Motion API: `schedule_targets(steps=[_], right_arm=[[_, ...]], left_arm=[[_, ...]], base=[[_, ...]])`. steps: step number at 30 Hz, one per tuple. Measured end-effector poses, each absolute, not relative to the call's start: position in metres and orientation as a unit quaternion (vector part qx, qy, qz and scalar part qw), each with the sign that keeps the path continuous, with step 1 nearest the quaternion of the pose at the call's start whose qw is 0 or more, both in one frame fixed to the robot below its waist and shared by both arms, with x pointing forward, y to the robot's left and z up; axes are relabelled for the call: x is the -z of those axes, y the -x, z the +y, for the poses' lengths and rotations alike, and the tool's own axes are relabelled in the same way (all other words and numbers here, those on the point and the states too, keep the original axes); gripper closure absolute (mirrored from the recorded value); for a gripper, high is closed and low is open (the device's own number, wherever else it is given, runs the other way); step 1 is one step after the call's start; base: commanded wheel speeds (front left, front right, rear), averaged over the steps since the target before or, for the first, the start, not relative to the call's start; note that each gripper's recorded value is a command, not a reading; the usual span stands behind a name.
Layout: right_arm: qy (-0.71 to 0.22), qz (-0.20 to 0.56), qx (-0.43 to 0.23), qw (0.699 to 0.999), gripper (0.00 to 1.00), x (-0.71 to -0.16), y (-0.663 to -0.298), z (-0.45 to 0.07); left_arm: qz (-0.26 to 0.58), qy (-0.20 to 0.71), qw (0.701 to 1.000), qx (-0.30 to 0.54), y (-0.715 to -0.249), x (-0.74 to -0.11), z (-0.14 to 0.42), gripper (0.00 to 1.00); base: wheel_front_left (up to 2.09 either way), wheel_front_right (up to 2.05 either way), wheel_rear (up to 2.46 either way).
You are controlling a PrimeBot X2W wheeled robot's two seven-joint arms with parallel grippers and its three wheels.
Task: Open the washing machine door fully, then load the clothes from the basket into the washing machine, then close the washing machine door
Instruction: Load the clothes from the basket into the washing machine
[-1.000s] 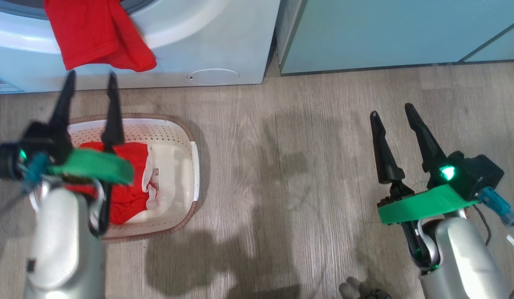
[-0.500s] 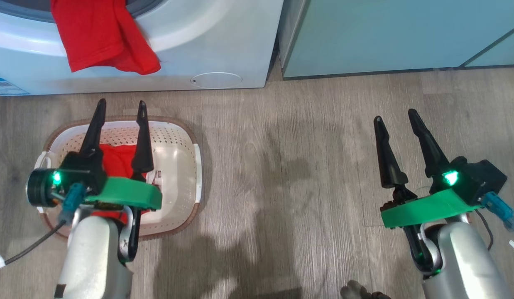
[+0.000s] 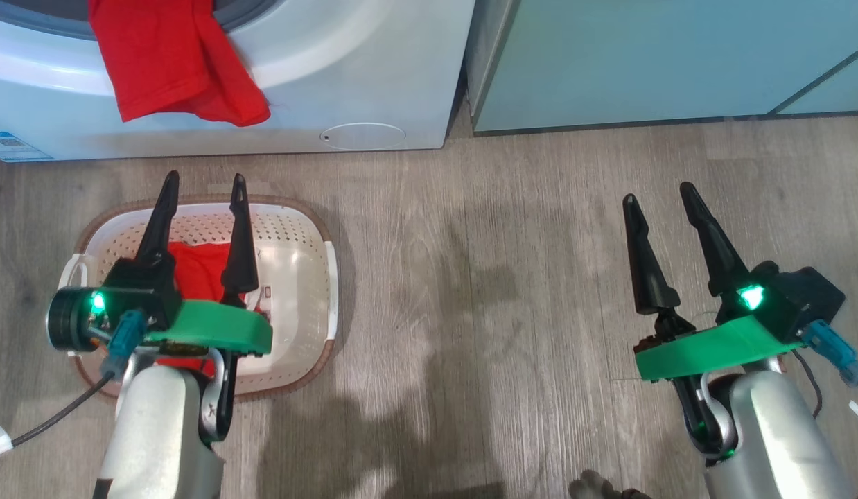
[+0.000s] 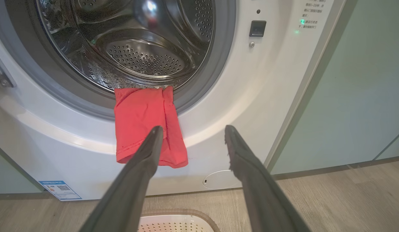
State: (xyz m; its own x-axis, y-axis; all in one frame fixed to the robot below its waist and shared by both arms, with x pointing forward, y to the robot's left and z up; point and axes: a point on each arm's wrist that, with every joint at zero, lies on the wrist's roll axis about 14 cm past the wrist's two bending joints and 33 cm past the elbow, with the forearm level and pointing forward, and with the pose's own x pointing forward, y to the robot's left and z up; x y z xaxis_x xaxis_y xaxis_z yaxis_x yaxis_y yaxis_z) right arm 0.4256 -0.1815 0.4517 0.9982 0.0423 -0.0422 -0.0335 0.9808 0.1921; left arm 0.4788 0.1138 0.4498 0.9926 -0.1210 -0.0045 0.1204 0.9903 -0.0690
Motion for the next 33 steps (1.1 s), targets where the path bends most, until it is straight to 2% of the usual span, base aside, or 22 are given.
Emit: schedule_targets(steps=[9, 17, 25, 33], right_arm=[[-0.095, 0.025, -0.017, 0.995, 0.0, -0.45, -0.425, -0.183], [-0.099, 0.048, -0.015, 0.994, 0.0, -0.432, -0.428, -0.183], [-0.104, 0.074, -0.01, 0.992, 0.0, -0.409, -0.434, -0.184], [-0.103, 0.087, -0.003, 0.991, 0.0, -0.398, -0.437, -0.189]], left_arm=[[0.011, 0.035, 0.997, 0.063, -0.479, -0.445, 0.112, 0.0], [0.077, 0.024, 0.995, 0.056, -0.482, -0.394, 0.117, 0.0], [0.102, 0.004, 0.994, 0.047, -0.532, -0.36, 0.124, 0.0], [0.086, -0.005, 0.995, 0.047, -0.588, -0.357, 0.12, 0.0]], base=[[0.0, 0.0, 0.0], [0.0, 0.0, 0.0], [0.0, 0.0, 0.0], [0.0, 0.0, 0.0]])
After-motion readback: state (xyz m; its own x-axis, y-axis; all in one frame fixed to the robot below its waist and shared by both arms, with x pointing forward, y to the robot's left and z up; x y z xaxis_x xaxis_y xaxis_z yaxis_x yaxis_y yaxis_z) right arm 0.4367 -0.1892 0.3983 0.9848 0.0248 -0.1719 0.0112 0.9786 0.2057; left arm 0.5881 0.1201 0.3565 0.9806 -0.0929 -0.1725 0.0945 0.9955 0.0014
